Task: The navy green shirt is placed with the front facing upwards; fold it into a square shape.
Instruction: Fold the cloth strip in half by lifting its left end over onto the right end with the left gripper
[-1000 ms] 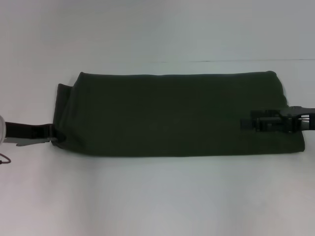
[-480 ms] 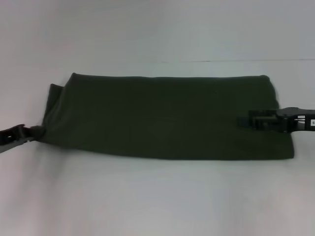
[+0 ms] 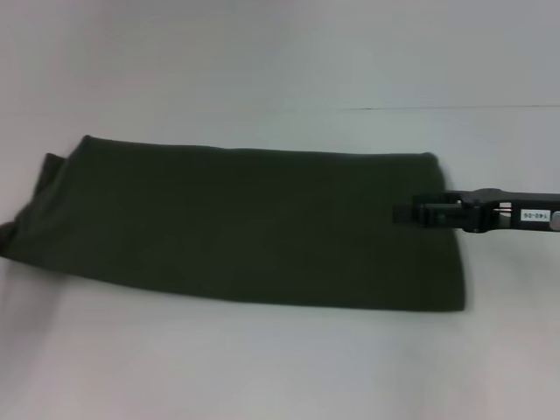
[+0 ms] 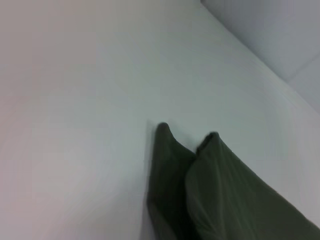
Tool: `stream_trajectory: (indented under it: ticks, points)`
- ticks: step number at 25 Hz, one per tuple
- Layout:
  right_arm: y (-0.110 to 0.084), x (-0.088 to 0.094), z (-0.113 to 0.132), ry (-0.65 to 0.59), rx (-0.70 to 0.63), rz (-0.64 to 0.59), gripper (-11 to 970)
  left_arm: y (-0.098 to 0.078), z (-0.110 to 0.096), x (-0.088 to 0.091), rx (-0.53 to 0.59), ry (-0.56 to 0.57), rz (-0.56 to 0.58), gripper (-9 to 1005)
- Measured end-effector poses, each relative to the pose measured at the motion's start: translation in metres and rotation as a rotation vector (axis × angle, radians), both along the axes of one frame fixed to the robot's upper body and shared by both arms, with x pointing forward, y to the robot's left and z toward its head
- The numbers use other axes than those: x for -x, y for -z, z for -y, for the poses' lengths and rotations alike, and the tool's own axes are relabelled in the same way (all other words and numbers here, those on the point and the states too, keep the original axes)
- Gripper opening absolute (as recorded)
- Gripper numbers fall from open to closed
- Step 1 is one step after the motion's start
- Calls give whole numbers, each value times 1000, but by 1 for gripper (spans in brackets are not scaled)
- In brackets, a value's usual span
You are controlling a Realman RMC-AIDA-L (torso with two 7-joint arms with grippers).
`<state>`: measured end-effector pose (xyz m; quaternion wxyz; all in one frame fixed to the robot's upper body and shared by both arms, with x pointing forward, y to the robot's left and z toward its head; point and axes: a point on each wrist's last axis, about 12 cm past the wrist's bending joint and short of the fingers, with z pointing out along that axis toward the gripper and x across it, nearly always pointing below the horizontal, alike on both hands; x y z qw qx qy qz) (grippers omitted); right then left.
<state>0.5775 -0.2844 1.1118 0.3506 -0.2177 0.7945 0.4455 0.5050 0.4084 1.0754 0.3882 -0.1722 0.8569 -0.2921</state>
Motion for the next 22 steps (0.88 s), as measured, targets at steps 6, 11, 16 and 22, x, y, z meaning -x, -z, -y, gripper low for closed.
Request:
stream_trajectory:
  ticks: [6, 11, 16, 22]
  points:
    - [-1, -5, -12, -10, -4, 6, 870, -1, -24, 14, -42, -88, 11, -1]
    - [-2, -7, -15, -17, -6, 9, 870, -4, -34, 17, -70, -111, 12, -2]
    - [-2, -7, -15, -15, -7, 9, 870, -18, -17, 4, -8, -18, 90, -2]
    - [1, -1, -6, 7, -20, 6, 870, -52, 53, -29, 167, 292, 346, -1]
